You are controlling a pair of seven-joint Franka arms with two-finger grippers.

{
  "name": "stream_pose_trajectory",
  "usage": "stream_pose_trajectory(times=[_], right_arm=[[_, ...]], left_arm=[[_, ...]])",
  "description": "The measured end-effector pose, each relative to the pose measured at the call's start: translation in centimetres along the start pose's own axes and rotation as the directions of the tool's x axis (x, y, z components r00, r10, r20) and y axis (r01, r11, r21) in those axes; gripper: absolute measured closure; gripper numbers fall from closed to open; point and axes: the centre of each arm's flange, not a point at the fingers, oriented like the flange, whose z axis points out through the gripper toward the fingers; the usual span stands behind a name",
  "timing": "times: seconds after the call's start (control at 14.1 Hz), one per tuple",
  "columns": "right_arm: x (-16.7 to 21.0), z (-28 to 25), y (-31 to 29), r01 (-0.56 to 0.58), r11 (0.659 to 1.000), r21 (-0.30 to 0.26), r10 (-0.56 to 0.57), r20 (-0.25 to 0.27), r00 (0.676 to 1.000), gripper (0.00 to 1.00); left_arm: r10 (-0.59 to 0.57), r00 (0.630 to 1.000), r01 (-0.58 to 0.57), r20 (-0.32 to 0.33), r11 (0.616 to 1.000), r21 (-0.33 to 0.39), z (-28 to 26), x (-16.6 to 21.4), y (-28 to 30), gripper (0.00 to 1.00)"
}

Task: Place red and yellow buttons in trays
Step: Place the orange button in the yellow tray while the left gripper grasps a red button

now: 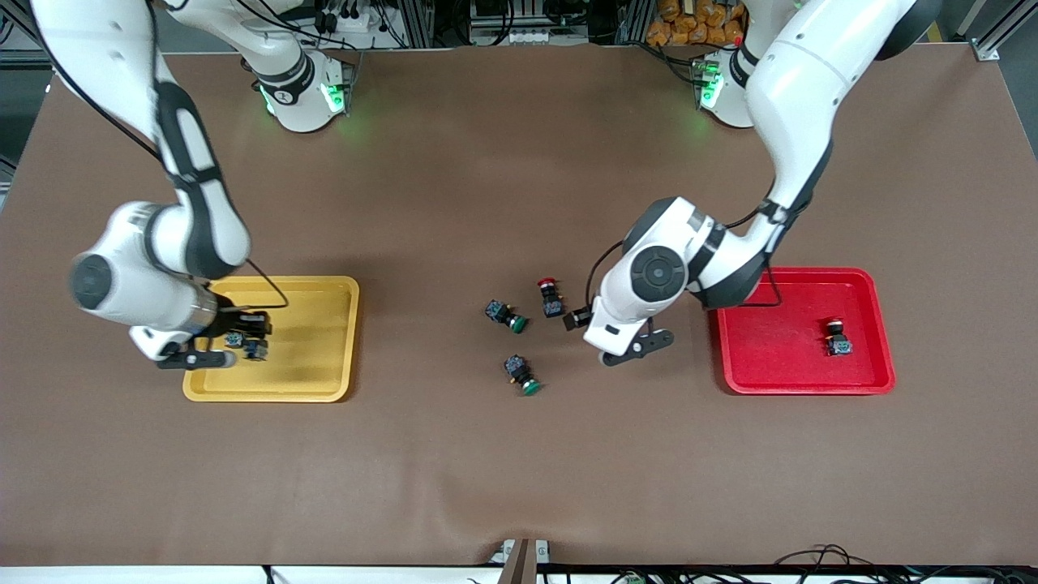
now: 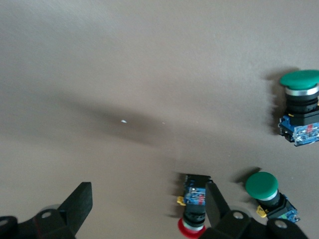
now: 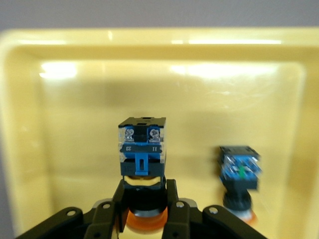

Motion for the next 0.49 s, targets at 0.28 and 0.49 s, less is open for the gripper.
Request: stream_pose_trajectory(times=[0.28, 0.49], right_arm=[[0.1, 3.8, -1.5, -0.002, 1.0, 0.013, 0.002, 0.004, 1.0, 0.67], [0.2, 3.6, -1.9, -0.005, 1.0, 0.023, 0.005, 0.001, 1.0, 0.59]], left_arm=[[-0.021, 1.0, 0.022, -0.006, 1.0, 0.004, 2.1, -2.0, 1.8, 0.0], [-0.036, 0.998, 0.038, -0.044, 0.999, 0.034, 5.7, -4.5, 3.6, 0.0]])
